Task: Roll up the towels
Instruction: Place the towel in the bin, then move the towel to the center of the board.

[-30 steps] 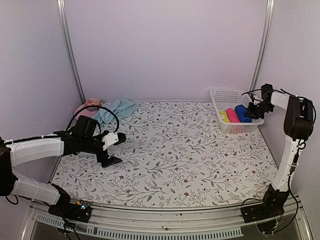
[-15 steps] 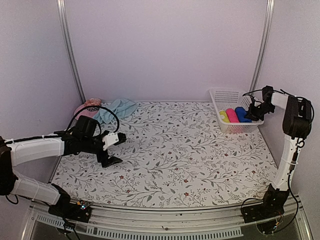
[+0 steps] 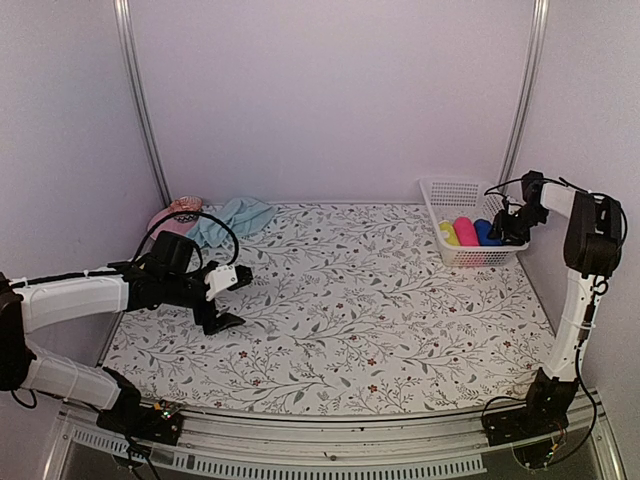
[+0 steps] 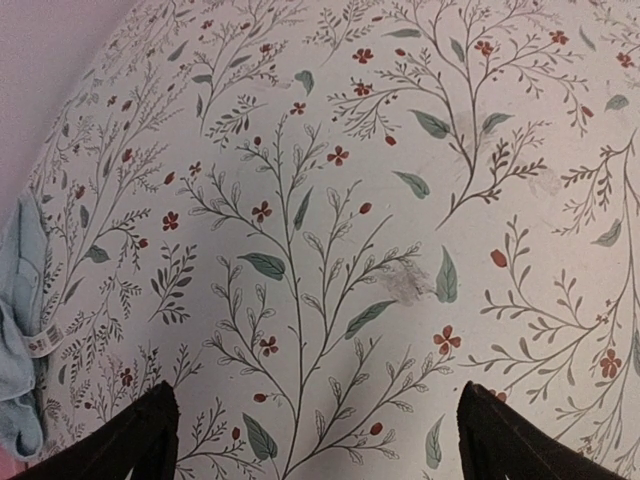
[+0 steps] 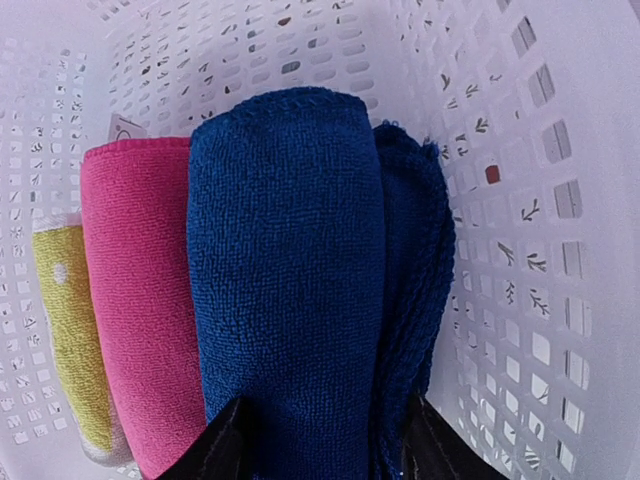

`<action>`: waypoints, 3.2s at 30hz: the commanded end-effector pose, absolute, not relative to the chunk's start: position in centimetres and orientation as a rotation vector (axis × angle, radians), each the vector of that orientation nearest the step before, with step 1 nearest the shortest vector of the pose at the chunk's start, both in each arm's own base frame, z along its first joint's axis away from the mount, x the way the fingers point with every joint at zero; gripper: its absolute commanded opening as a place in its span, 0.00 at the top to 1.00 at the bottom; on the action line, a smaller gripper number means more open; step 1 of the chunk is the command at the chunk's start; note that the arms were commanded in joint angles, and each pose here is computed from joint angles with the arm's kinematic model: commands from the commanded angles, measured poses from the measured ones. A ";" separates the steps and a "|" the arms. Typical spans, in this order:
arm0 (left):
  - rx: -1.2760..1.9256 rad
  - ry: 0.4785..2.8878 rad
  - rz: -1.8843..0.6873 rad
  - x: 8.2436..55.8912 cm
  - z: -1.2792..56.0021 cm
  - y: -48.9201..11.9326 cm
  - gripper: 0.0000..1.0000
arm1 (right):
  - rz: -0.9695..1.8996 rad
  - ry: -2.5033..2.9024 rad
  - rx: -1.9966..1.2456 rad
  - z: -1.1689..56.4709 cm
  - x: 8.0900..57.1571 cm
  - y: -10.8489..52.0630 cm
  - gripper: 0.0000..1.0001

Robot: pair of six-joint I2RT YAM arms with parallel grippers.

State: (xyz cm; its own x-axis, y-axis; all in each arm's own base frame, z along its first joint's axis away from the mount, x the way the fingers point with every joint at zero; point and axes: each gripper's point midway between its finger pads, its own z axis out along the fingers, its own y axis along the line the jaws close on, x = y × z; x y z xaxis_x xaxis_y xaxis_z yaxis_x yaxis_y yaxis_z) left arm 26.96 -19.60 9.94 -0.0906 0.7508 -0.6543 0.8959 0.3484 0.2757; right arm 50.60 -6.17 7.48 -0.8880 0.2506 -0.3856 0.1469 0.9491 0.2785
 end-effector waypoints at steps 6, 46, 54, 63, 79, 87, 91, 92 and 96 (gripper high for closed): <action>1.426 1.879 -0.259 27.1 9.8 -19.4 0.03 | 0.169 2.687 0.306 9.4 50.0 -8.2 0.37; 0.738 2.075 0.041 42.7 18.5 -8.0 0.03 | 0.284 2.022 -0.273 30.5 37.0 15.7 0.01; 0.728 2.213 0.150 47.3 13.7 -5.3 0.03 | 0.489 1.954 -0.335 26.5 35.2 18.0 0.01; 1.115 1.992 0.291 47.5 11.7 -6.3 0.03 | 0.521 2.038 -0.428 22.5 35.1 19.4 0.01; 1.383 1.912 0.627 50.4 5.8 -6.6 0.15 | 0.575 2.047 -0.448 21.6 34.2 20.6 0.01; 1.375 1.907 0.737 52.5 4.1 -6.7 0.34 | 0.604 2.048 -0.465 21.7 33.8 21.4 0.01; 1.363 1.910 0.764 53.1 4.1 -6.5 0.54 | 0.605 2.055 -0.471 21.5 33.7 21.6 0.01; 1.359 1.907 0.770 53.3 4.3 -6.6 0.64 | 0.607 2.056 -0.473 21.4 33.7 21.6 0.01; 1.357 1.895 0.764 53.4 4.9 -6.9 1.00 | 0.610 2.051 -0.505 21.4 33.6 22.2 0.01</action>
State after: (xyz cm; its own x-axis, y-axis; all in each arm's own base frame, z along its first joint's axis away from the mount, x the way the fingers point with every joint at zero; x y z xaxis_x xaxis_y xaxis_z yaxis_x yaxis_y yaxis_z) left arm 52.47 -6.24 3.51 -0.2451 0.9534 -0.1759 0.5898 0.2906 0.7534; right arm 33.81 21.11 21.25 -0.5154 -0.1013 -0.8510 -0.5307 0.8174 0.2241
